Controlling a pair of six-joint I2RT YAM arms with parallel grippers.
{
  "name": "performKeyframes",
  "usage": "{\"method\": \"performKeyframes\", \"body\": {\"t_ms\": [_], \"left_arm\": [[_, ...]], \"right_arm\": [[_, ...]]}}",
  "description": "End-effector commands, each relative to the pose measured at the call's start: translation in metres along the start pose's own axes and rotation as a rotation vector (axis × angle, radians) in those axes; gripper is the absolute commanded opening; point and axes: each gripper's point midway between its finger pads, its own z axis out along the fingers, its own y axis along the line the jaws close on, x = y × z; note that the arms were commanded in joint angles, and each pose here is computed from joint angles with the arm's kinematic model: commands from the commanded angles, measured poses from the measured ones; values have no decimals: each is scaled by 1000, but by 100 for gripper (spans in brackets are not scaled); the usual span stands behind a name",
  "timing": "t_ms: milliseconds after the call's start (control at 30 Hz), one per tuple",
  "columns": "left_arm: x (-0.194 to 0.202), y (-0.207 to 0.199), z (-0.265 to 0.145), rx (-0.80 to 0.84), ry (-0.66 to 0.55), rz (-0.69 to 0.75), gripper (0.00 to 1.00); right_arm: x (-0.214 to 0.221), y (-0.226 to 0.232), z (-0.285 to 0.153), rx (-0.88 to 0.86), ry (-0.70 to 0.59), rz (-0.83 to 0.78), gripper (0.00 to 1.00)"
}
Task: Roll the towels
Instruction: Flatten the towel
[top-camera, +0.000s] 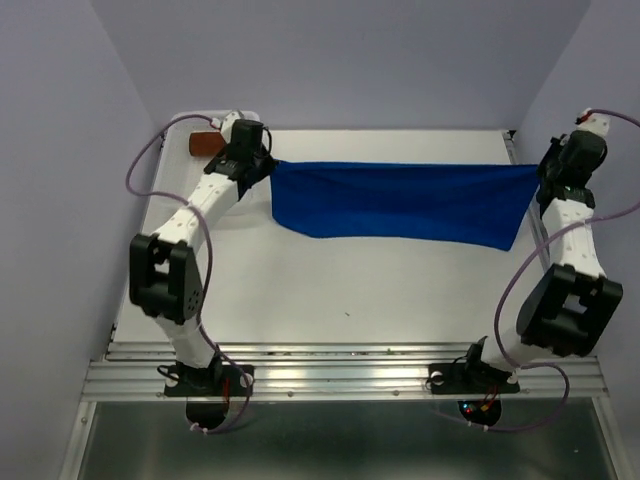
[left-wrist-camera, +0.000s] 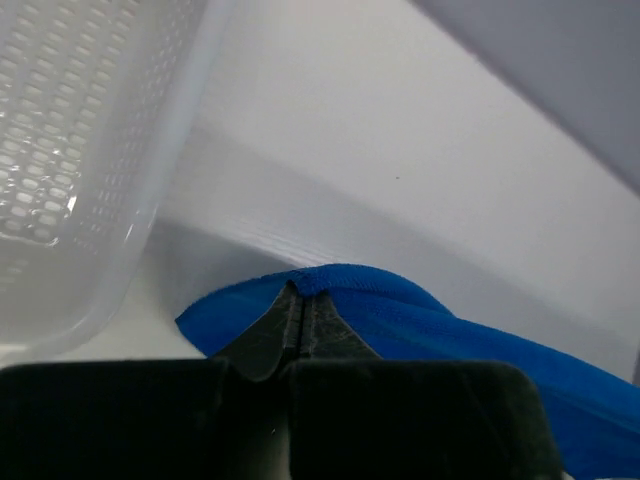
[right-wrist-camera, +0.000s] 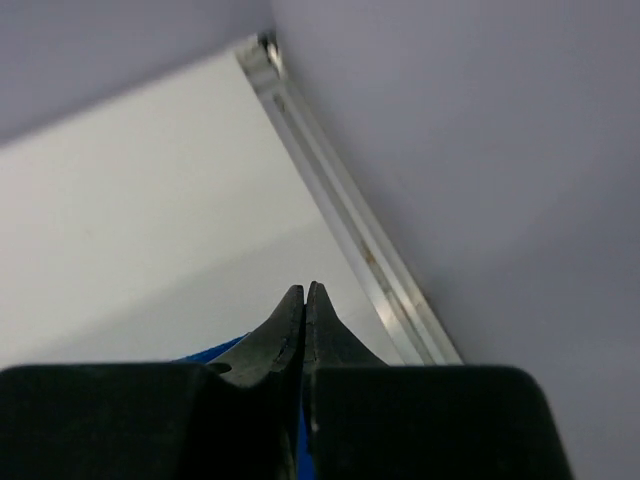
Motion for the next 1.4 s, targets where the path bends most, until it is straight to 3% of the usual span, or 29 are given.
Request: {"method": "performKeyframes", "body": {"t_ms": [0, 33, 100, 133, 233, 267, 400, 500, 567, 633, 700, 733, 800, 833, 900, 967, 1000, 1033, 1100, 1133, 1367], "left_arm": [[-67, -25, -117, 153, -267, -71, 0], [-79, -25, -155, 195, -327, -110, 0], [-66, -11, -173, 202, -339, -132, 0], [-71, -9, -206, 256, -378, -173, 0], [-47, 2, -232, 323, -354, -201, 0], [-50, 3, -259, 384, -383, -225, 0], [-38, 7, -294, 488, -375, -271, 0], [-44, 14, -293, 442, -402, -285, 0], [-42, 12, -269, 378, -378, -268, 0], [-48, 5, -252, 334, -366, -254, 0], [-47, -8, -208, 254, -313, -217, 0], [-32, -7, -166, 171, -247, -180, 0], [-37, -18, -139, 126, -225, -160, 0], [-22, -13, -98, 55, -166, -130, 0], [-29, -23, -71, 23, -164, -124, 0], [-7, -13, -17, -62, -102, -89, 0], [-14, -27, -7, -33, -101, -80, 0], [5, -19, 24, -77, -56, -61, 0], [1, -33, 42, -51, -54, -55, 0], [12, -28, 61, -72, -28, -48, 0], [10, -37, 89, -48, -47, -20, 0]], "right_arm": [[-92, -26, -82, 101, -303, 74, 1], [-98, -34, -110, 130, -315, 78, 1], [-102, -51, -140, 215, -343, 91, 1], [-103, -58, -164, 245, -364, 105, 1], [-104, -74, -200, 319, -405, 123, 1], [-106, -79, -220, 332, -430, 139, 1], [-117, -87, -259, 358, -493, 185, 1], [-114, -79, -254, 316, -468, 169, 1], [-108, -78, -235, 322, -418, 145, 1], [-90, -71, -189, 309, -304, 107, 1], [-76, -62, -153, 279, -220, 82, 1], [-58, -57, -116, 264, -148, 59, 1], [-41, -46, -78, 214, -92, 30, 1], [-22, -40, -44, 191, -56, 14, 1], [-8, -29, -13, 140, -25, -1, 1], [25, -25, 31, 130, 40, -17, 1], [18, -24, 44, 121, 24, -48, 1], [20, -24, 57, 129, 20, -50, 1], [43, -23, 83, 131, 63, -69, 1], [34, -23, 91, 133, 37, -65, 1], [34, -11, 118, 67, 15, -99, 1]]}}
